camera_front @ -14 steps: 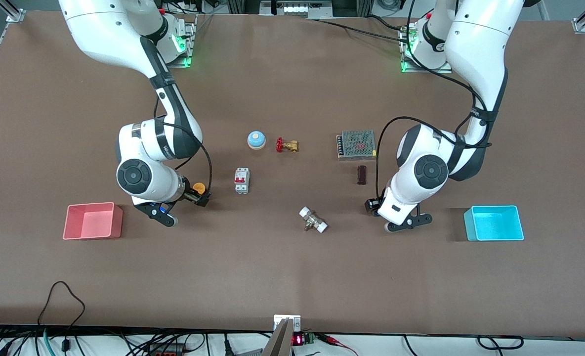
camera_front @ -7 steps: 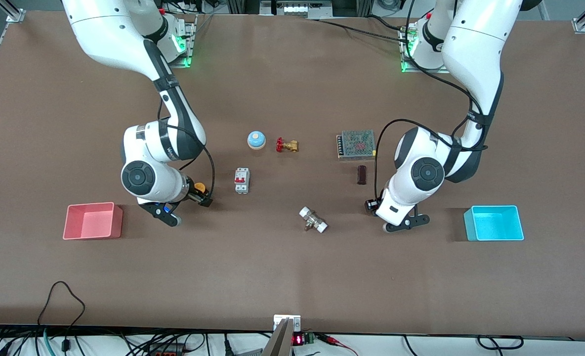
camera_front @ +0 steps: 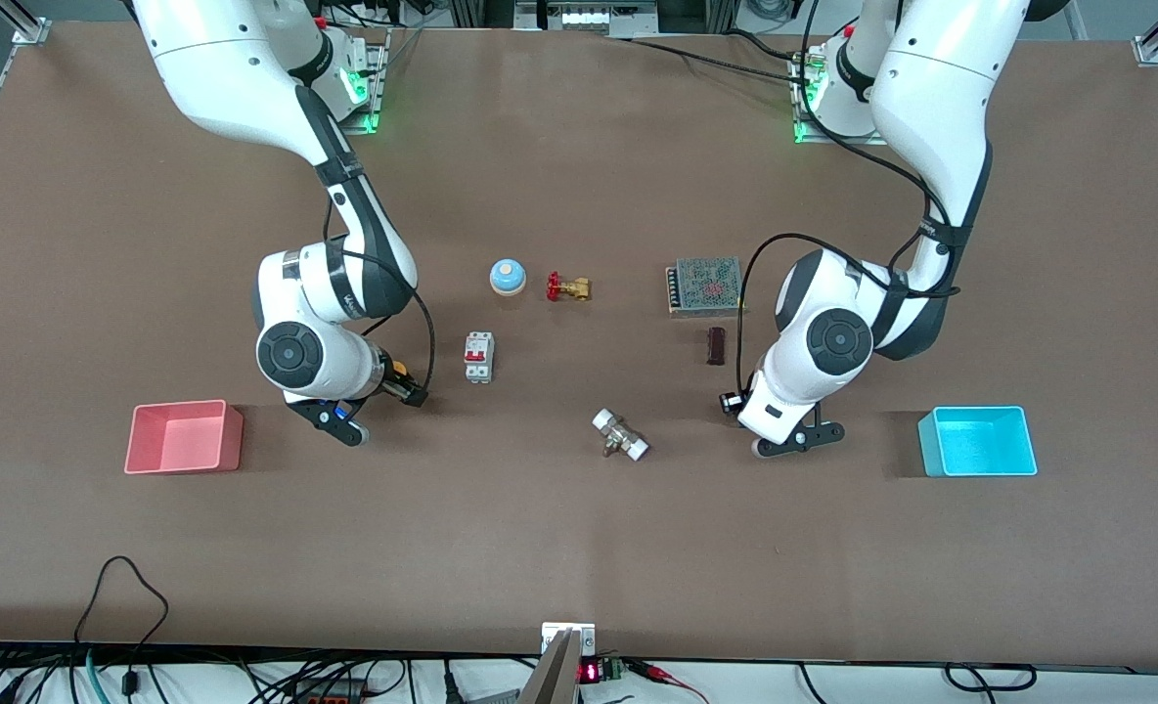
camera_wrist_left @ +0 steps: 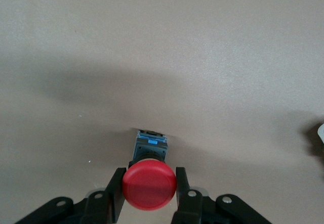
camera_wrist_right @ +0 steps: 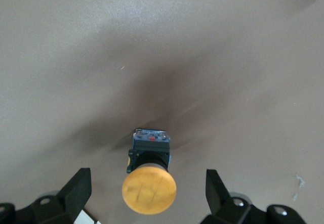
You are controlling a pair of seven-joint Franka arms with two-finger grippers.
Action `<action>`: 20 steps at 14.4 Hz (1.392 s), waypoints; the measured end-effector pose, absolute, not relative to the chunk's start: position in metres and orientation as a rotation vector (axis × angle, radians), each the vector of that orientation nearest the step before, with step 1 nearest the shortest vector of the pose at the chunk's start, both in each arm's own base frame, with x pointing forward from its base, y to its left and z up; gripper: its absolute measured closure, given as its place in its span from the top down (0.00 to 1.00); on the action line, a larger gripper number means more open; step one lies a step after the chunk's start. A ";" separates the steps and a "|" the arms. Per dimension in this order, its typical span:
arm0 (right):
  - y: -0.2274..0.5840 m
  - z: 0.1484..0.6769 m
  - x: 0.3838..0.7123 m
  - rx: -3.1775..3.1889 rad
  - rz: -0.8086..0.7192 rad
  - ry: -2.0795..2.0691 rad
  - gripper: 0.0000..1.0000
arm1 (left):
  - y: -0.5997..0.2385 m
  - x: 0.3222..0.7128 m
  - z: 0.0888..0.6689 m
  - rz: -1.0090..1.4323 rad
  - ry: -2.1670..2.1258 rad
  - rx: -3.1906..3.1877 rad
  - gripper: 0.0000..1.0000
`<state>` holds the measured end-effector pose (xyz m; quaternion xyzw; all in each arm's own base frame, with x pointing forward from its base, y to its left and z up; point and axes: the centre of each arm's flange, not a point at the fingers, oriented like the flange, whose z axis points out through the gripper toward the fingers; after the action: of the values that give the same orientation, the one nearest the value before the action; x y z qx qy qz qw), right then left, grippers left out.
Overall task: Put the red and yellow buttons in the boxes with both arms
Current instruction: 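Close the right gripper on the yellow button while the left gripper grasps the red, then carry the yellow button to the pink box while the left gripper carries red to cyan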
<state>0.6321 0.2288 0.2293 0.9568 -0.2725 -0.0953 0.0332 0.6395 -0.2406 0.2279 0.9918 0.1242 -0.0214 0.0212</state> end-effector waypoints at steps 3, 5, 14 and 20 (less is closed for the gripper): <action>0.231 0.228 0.631 2.926 -0.294 -0.883 1.00 | -0.237 0.641 0.229 -0.063 0.393 3.076 0.42; 0.237 0.228 0.629 2.923 -0.292 -0.887 1.00 | -0.230 0.645 0.231 -0.051 0.410 3.077 0.42; 0.233 0.224 0.630 2.912 -0.294 -0.900 0.69 | -0.122 0.679 0.278 -0.015 0.388 3.077 0.42; 0.237 0.234 0.636 2.937 -0.262 -0.885 0.37 | -0.033 0.696 0.315 -0.008 0.301 3.085 0.42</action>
<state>0.6364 0.2369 0.2341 0.9535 -0.2873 -0.0852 0.0313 0.6958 -0.0331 0.3153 0.9950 0.0972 -0.0026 0.0212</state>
